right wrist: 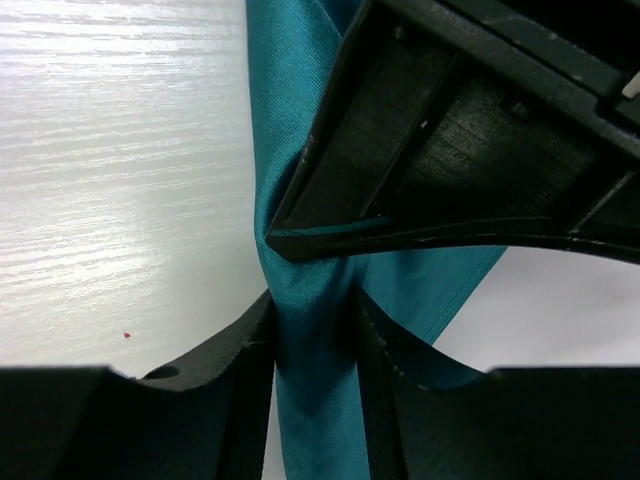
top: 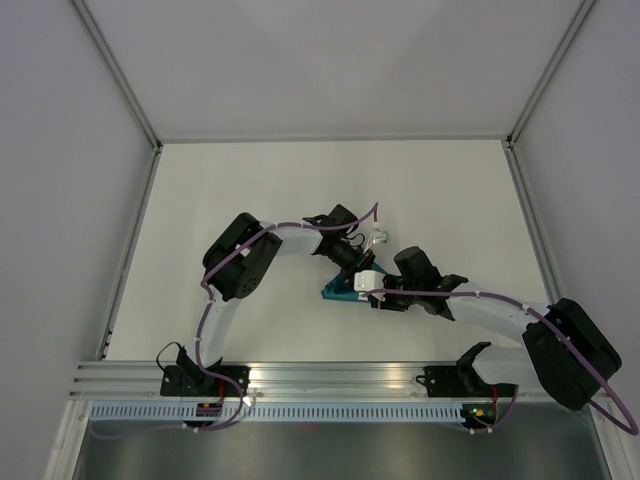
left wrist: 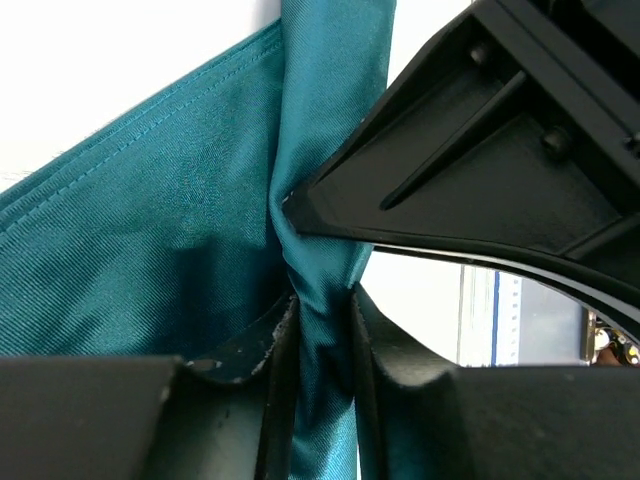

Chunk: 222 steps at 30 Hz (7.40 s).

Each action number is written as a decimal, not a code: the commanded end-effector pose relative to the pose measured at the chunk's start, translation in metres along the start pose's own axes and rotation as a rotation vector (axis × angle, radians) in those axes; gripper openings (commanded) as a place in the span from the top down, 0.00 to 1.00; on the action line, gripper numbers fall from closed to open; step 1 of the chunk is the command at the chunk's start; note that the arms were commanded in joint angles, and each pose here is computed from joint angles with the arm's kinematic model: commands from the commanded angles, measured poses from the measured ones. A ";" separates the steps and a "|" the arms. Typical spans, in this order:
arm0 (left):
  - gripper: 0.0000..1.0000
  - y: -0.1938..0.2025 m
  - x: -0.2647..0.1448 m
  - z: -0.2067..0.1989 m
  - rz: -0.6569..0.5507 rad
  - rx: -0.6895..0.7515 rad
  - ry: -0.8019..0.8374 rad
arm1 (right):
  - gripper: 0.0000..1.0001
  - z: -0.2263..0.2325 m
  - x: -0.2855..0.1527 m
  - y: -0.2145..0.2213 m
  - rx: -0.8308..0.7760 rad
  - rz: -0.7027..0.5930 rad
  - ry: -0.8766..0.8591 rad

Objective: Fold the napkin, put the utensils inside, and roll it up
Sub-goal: Roll the napkin with the utensil

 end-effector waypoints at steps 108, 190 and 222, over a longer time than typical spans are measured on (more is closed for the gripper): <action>0.98 0.062 0.021 0.007 -0.060 0.383 -0.549 | 0.44 -0.087 -0.011 0.004 0.524 -0.015 -0.332; 0.47 -0.046 -0.069 -0.006 -0.366 0.201 -0.536 | 0.85 0.001 -0.010 0.005 0.113 -0.031 -0.242; 0.36 -0.018 -0.018 -0.039 -0.337 0.855 -0.886 | 0.85 -0.051 0.022 0.041 0.491 -0.040 -0.697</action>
Point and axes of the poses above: each gripper's point midway between its finger pads, its own x axis out along the fingers, its own z axis along the line the jaws close on, y = z × x, the point moved 4 cm from there along -x, back along the fingers, and after that the axes turned 8 degrees about -x, right-handed, at the moved point
